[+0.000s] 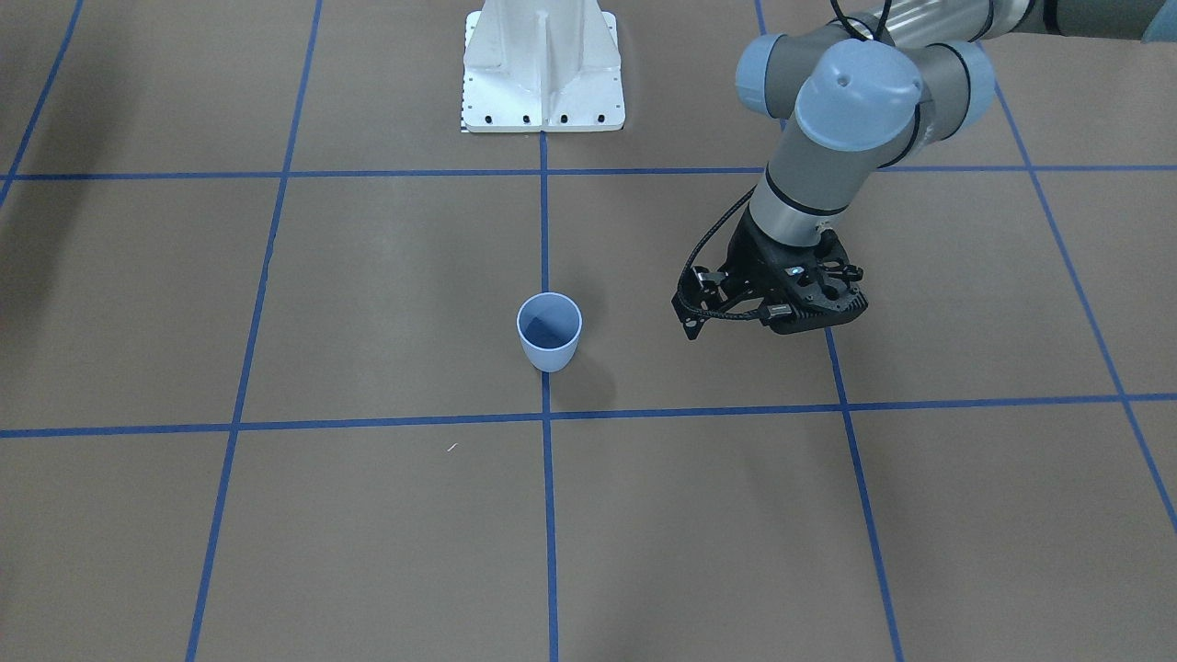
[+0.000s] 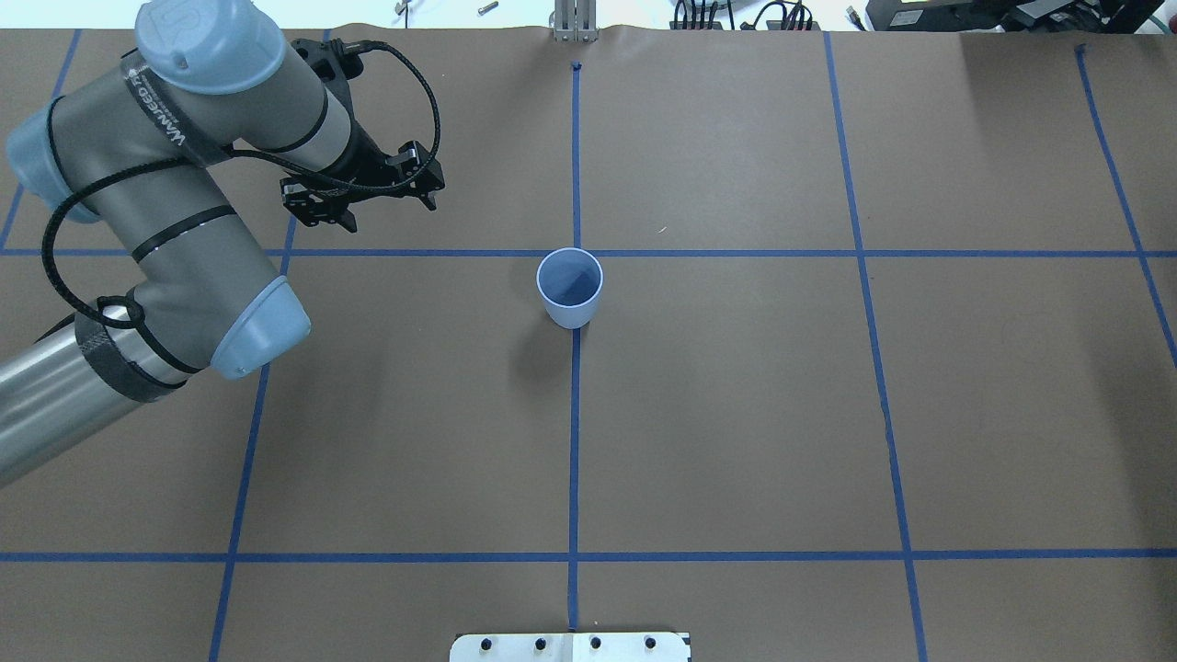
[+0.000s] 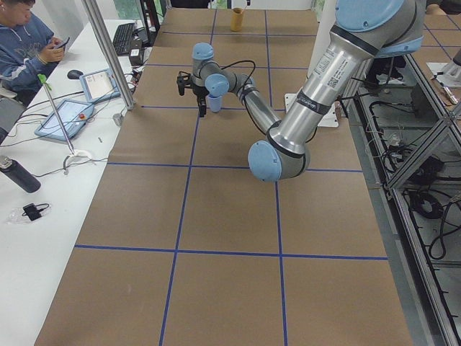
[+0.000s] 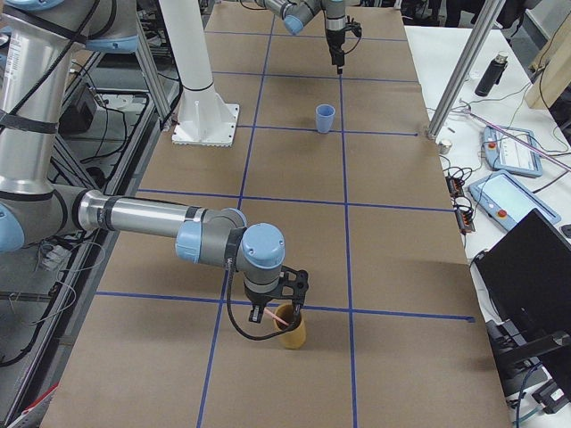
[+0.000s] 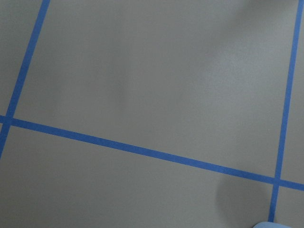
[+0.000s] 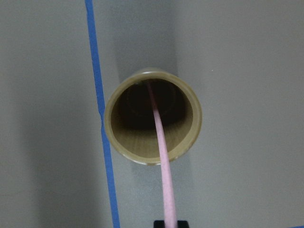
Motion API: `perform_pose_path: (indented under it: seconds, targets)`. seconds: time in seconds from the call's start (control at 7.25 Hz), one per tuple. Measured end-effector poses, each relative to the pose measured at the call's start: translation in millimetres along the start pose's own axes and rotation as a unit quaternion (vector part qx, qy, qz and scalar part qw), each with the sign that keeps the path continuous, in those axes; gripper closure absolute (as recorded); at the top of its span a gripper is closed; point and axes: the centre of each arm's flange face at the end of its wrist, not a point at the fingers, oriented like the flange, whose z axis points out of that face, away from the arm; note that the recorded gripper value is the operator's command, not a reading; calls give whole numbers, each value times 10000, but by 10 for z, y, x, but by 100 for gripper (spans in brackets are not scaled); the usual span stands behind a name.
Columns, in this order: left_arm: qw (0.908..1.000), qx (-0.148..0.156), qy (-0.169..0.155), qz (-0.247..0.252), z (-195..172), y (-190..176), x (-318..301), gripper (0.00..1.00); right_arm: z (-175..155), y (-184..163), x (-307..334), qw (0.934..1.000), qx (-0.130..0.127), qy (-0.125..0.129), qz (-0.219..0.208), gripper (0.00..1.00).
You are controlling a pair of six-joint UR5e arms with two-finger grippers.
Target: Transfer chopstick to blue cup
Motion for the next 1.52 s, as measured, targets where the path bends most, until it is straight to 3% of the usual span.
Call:
perform_pose_path:
  seconds: [0.41, 1.1, 1.52]
  targets:
    - [10000, 58, 13, 13, 45, -20, -3, 2, -135, -36, 26, 9998, 169, 53, -48, 99]
    - [10000, 51, 16, -9, 88, -19, 4, 2, -972, -77, -152, 9948, 1013, 42, 47, 100]
    - [10000, 50, 18, -11, 113, -27, -7, 2, -1454, -206, -279, 9924, 1197, -51, 267, 100]
